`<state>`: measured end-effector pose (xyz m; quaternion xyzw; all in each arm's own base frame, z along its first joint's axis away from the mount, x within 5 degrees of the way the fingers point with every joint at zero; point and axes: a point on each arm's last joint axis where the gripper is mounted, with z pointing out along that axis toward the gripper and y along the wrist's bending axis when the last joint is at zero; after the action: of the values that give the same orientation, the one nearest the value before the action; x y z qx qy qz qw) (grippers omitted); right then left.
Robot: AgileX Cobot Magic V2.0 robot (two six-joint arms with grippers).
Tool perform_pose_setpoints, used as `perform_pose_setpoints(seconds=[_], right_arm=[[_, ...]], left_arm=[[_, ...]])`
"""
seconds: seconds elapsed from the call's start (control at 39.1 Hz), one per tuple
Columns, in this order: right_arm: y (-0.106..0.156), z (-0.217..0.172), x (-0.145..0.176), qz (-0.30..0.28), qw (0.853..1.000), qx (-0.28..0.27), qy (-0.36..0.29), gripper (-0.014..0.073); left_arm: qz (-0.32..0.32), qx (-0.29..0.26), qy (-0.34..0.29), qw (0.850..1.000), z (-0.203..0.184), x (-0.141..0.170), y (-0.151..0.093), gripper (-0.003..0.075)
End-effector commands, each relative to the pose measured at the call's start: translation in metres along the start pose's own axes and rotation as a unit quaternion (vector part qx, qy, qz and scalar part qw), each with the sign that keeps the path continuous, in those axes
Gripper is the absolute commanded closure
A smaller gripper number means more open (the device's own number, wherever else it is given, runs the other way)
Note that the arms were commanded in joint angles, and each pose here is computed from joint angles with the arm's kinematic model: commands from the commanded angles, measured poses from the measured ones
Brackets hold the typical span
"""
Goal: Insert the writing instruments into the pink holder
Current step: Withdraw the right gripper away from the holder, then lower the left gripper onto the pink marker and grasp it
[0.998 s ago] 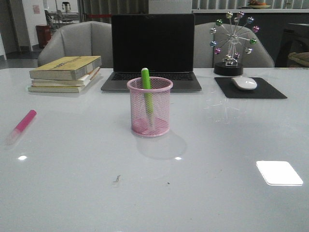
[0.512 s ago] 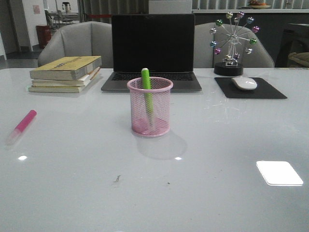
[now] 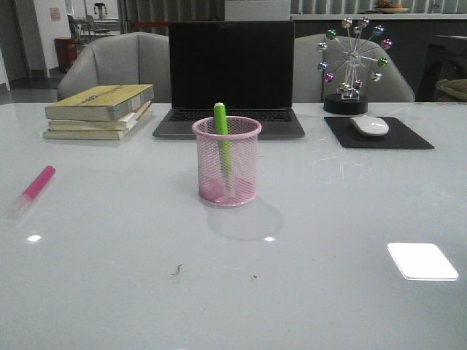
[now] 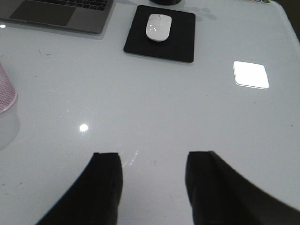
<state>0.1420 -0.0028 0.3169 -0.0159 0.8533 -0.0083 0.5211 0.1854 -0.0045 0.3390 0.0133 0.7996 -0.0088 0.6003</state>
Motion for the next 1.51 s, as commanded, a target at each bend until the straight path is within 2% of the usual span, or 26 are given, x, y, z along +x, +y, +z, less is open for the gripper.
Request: perform_pose_setpoints(seconds=[0.0, 0.18, 0.38, 0.54, 0.74, 1.13, 1.48], right_arm=[[-0.002, -0.005, -0.015, -0.001, 0.999, 0.010, -0.053, 0.0161], [-0.002, -0.005, -0.015, -0.001, 0.999, 0.009, -0.052, 0.0161], [-0.002, -0.005, -0.015, -0.001, 0.999, 0.009, -0.052, 0.0161], [-0.002, -0.005, -0.015, -0.001, 0.999, 0.009, -0.052, 0.0161], [-0.002, -0.005, -0.015, -0.001, 0.999, 0.009, -0.052, 0.0161], [-0.002, -0.005, -0.014, 0.000, 0.999, 0.009, -0.049, 0.0161], [-0.002, -0.005, -0.012, 0.000, 0.999, 0.007, -0.038, 0.0161]], left_arm=[[0.002, 0.000, -0.030, 1.000, 0.013, -0.021, 0.000, 0.0222], [0.002, 0.003, 0.020, 1.000, 0.053, -0.038, 0.000, 0.0222], [-0.014, 0.010, 0.097, 0.995, 0.122, -0.047, -0.001, 0.0222], [-0.036, 0.022, 0.195, 0.980, 0.170, -0.032, -0.004, 0.0222], [-0.056, 0.035, 0.283, 0.957, 0.213, -0.007, -0.007, 0.0222], [-0.073, 0.039, 0.353, 0.932, 0.250, 0.036, -0.010, 0.0222], [-0.075, 0.038, 0.391, 0.917, 0.268, 0.067, -0.012, 0.0222]])
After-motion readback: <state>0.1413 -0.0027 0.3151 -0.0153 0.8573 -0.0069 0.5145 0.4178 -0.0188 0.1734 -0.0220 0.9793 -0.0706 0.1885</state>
